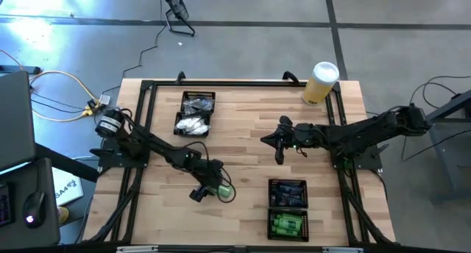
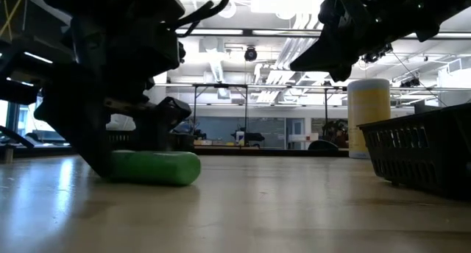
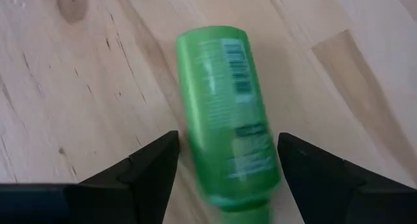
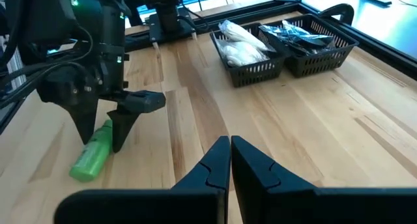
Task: Pick & Place Travel size toiletries
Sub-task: Put the green shampoo into the bottom black basket
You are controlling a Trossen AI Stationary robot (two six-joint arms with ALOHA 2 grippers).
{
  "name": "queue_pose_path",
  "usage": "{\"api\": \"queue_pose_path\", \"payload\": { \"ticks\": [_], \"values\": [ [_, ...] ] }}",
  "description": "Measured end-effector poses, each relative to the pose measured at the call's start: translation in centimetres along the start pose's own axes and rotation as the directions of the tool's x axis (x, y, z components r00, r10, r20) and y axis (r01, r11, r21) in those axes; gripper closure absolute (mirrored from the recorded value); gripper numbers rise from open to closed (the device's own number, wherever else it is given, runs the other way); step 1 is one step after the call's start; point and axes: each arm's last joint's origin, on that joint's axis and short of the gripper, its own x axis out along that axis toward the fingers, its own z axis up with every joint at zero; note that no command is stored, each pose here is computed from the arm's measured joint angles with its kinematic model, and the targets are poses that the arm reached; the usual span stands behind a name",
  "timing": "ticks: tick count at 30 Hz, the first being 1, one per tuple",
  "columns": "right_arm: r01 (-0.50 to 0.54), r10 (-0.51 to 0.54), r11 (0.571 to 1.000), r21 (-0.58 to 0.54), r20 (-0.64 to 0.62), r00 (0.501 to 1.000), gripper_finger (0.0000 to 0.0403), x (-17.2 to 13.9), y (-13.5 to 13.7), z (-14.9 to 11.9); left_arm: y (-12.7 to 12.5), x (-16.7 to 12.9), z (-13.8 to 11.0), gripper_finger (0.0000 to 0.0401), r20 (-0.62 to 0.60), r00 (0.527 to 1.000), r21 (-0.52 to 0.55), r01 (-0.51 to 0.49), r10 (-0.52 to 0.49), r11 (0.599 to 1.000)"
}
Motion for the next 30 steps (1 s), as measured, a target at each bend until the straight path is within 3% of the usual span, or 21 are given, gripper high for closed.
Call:
{"api": "queue_pose_path", "payload": {
  "ticks": [20,30],
  "values": [
    [0.004,-0.004,1.0,-0.002,0.002,1.0,0.0396,0.0,-0.01,0.01,0.12,0.37,-0.35,0.0147,-0.029,1.0,0.058,-0.011,0.012,0.998],
    [0.004,-0.004,1.0,-0.002,0.002,1.0,0.0396,0.0,-0.01,0.01,0.18,0.38,-0.41,0.0226,-0.036,0.999,0.093,-0.025,0.028,0.995]
  ]
}}
